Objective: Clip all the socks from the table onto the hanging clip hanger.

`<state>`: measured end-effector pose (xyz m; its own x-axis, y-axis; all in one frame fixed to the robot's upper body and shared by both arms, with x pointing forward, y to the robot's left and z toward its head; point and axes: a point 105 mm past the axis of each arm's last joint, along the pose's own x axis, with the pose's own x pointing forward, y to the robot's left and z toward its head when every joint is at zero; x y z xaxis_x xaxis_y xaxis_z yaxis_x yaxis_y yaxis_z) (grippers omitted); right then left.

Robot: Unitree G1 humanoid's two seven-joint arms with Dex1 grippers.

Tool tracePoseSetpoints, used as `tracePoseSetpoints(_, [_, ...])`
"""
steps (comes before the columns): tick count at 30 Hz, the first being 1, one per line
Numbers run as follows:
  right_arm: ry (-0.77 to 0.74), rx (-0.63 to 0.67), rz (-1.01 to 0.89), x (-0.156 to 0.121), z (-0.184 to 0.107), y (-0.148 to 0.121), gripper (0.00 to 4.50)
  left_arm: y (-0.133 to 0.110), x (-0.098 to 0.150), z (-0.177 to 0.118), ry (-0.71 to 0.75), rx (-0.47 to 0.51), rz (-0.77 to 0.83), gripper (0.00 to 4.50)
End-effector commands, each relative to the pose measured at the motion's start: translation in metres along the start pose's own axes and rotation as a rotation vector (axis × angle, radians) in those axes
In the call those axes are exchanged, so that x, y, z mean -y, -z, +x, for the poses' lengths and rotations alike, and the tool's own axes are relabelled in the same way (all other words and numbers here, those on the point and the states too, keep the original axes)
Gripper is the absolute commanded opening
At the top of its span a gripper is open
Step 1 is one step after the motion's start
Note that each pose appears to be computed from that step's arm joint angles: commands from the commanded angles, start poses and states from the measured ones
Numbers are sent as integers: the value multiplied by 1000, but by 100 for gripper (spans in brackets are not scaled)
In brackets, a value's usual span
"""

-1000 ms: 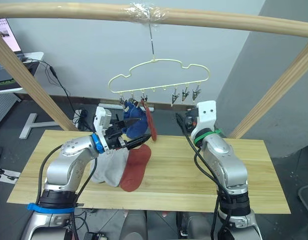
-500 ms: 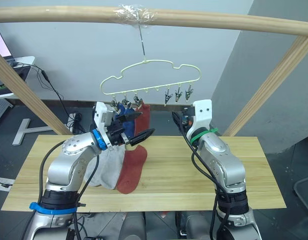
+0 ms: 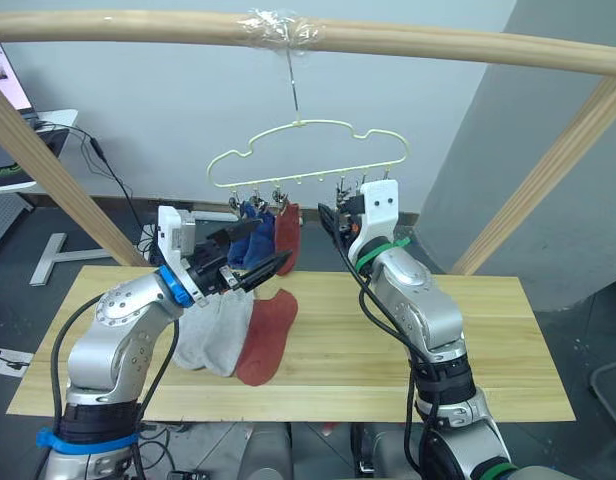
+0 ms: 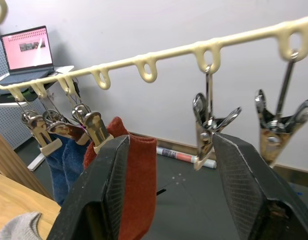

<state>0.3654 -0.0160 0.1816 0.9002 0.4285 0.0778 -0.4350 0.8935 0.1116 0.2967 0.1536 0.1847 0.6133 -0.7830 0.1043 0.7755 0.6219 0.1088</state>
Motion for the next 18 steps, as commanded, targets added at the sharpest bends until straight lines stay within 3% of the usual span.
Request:
tracePoseSetpoints(1, [-41, 91, 41, -12, 7, -26, 272, -14, 2, -5, 6, 30, 49, 450])
tracePoseSetpoints(18, [-29, 74, 51, -11, 10, -25, 272, -9, -1, -12, -12, 18, 40, 450])
